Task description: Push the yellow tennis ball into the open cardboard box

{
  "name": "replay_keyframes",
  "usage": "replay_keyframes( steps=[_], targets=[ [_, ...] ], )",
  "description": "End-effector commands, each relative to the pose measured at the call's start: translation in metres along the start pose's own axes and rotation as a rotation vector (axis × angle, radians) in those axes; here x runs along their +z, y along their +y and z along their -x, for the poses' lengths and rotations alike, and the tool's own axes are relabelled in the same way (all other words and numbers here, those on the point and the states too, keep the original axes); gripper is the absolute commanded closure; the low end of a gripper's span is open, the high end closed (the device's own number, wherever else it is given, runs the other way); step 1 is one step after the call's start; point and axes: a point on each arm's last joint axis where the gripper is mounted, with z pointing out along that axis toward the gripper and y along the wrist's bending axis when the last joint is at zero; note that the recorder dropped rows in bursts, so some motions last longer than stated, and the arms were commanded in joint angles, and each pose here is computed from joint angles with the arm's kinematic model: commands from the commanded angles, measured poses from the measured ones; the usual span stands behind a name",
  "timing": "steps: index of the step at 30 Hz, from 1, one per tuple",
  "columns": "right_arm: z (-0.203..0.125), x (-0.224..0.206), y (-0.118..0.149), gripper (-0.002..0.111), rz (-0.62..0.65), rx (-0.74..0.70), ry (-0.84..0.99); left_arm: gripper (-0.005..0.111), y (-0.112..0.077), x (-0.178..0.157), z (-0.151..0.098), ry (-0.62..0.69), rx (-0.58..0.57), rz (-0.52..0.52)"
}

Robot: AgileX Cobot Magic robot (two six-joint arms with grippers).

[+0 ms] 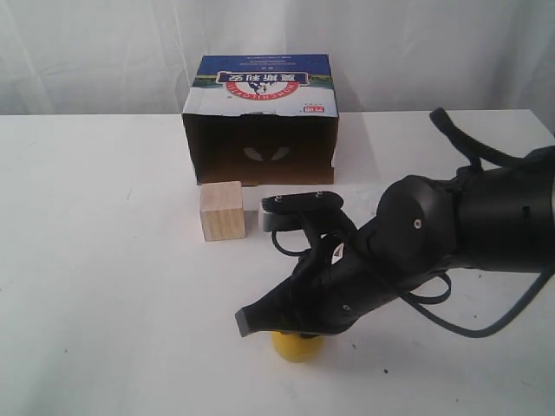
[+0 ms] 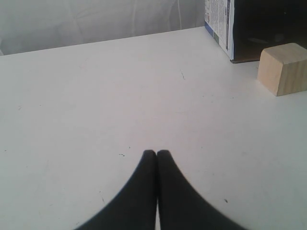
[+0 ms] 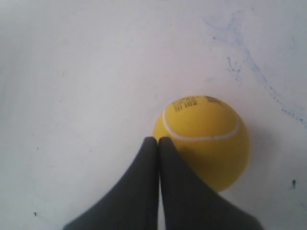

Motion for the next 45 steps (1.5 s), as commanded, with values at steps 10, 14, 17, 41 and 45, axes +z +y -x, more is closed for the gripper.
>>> replay_keyframes(
  steps=[10,14,17,41,45],
  targets=[
    [0.020,-0.009,0.002,0.108,-0.018,-0.045,-0.159,0.107,0.000,0.000,0.000,-0.009,0.007,-0.005],
    [0.000,-0.026,0.014,0.108,0.046,0.003,0.041,0.107,0.000,0.000,0.000,-0.009,0.007,-0.005],
    [-0.023,-0.014,0.016,0.108,0.037,-0.019,0.135,0.107,0.000,0.000,0.000,-0.009,0.007,-0.005],
    [0.008,0.002,-0.024,0.108,-0.073,0.064,-0.099,0.107,0.000,0.000,0.000,-0.009,0.007,-0.005],
    [0.015,-0.001,-0.035,0.108,-0.097,0.044,-0.143,0.107,0.000,0.000,0.000,-0.009,0.007,-0.005]
  ],
)
